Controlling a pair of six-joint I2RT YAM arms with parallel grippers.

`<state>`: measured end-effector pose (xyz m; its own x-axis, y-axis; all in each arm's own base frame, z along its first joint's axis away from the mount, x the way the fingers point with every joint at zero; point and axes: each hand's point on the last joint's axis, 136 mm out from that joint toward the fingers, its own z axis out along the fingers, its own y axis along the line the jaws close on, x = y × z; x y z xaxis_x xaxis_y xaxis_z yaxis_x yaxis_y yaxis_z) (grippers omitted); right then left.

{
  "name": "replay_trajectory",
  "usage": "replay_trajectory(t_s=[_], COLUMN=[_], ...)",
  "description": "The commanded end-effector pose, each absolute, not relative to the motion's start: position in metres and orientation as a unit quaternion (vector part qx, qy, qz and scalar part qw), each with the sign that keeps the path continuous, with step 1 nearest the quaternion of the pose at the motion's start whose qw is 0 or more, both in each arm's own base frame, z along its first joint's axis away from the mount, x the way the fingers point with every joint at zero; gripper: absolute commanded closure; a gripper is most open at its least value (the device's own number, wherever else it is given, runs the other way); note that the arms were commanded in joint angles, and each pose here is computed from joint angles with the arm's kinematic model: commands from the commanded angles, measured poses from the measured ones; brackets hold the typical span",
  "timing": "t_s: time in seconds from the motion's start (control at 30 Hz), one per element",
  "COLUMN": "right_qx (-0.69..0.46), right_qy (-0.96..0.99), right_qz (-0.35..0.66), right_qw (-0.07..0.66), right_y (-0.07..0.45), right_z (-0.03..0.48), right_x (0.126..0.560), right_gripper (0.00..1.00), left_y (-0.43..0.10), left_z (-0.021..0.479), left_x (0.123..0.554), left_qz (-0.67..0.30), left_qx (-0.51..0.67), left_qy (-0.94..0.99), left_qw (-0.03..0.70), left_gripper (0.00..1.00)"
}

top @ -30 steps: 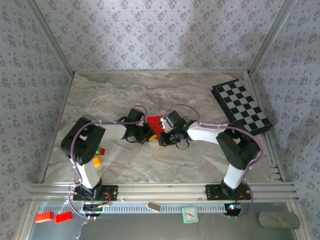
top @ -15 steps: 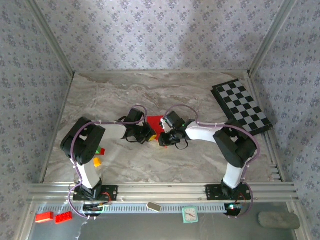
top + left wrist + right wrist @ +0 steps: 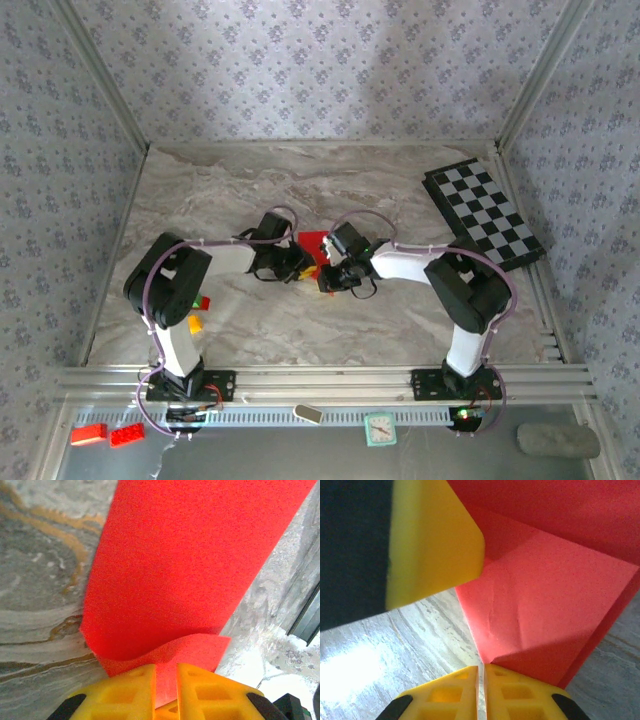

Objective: Fold a paper plane with a square sheet of paper (pick it up from the middle)
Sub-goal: Third fold the triangle at the center of the table.

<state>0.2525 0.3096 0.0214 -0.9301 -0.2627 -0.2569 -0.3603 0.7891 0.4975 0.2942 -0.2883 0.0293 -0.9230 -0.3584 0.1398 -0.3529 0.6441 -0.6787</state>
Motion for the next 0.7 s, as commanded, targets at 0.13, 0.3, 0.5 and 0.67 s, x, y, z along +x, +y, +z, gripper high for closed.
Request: replay_trajectory(t_s=[0.13,0.3,0.5,0.67], right_qx=[-0.146,-0.146,-0.149,-0.152], right_qy=[0.953,0.953,0.946,0.932], right_qz=[0.259,0.26,0.282,0.315], right_qw=[0.053,0.05,0.059,0.093], right_y=[0.298,0.297,0.302,0.314], right_z=[0.003,0.002,0.016,0.049], right_x=[0.245,0.244,0.246,0.26], right_gripper=[0.86,0.86,0.87,0.86], left_y=[-0.283,-0.282,-0.27,-0.267], left_z=[0.024,0.014,0.001,-0.001], left_x=[0.301,0.3,0.294,0.292], left_qz=[-0.359,-0.351,-0.31,-0.3], left_qx=[-0.164,-0.165,-0.182,-0.186], left_qy=[0.918,0.922,0.933,0.936], left_qw=[0.018,0.008,-0.01,-0.013], left_gripper=[0.81,0.81,0.83,0.84])
